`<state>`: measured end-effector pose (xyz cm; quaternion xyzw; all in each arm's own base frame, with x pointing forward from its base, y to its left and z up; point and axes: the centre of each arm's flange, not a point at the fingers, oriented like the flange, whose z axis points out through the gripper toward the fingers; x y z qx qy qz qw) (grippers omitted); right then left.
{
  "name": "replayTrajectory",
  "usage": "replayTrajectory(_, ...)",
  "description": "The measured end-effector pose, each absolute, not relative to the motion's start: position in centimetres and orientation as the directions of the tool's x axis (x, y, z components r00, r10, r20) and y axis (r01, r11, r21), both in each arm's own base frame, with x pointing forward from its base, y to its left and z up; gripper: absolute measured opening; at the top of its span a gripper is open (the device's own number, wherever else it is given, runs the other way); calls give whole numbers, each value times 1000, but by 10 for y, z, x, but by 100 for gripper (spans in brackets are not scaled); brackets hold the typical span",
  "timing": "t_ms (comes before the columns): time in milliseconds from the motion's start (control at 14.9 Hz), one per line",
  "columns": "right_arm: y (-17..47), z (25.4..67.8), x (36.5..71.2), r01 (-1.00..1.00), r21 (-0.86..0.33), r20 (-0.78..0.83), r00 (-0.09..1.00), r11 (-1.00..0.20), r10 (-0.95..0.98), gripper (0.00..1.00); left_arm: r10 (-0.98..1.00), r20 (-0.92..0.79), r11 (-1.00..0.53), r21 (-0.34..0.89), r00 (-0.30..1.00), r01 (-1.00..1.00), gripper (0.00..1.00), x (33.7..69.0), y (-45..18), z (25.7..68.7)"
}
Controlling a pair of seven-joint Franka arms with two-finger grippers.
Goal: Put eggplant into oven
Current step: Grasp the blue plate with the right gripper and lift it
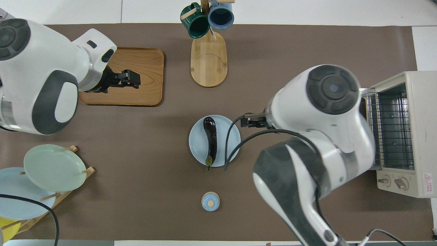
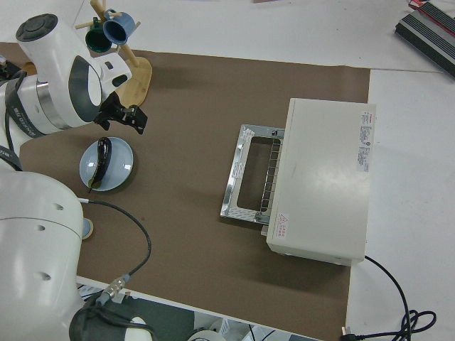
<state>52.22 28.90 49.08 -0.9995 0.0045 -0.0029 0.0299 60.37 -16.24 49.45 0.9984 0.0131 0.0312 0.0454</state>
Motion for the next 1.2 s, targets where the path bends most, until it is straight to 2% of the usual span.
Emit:
replayTrajectory(201, 395, 446, 497, -10, -51, 38, 999, -999, -12, 100, -27, 40, -997, 74, 999, -29, 100, 597, -121, 516)
replayTrajectory(402, 474, 401, 483, 2, 9, 79, 997, -1000, 3, 100, -67, 10, -995, 68, 998, -68, 100, 582, -99, 538)
replayTrajectory(669, 501, 352, 490, 35, 22, 127, 991, -999, 37, 100, -85, -41, -994, 67, 996, -82, 100, 557, -98, 563)
replayTrajectory(937, 505, 339, 481, 55, -6, 150, 987, -998, 53, 96, -94, -56, -995, 36, 994, -92, 100, 538, -94, 584)
replayTrajectory(1004, 504, 331, 478, 61, -16, 158, 986, -998, 58, 91, -98, -53, -995, 22, 994, -97, 100, 537, -93, 587)
replayTrajectory(1138, 498, 316, 471, 67, -18, 157, 985, -998, 64, 70, -107, -50, -994, 12, 993, -106, 100, 535, -96, 589)
replayTrajectory(1205, 495, 311, 469, 72, -14, 153, 986, -997, 69, 63, -111, -50, -994, 7, 993, -111, 100, 535, -98, 589)
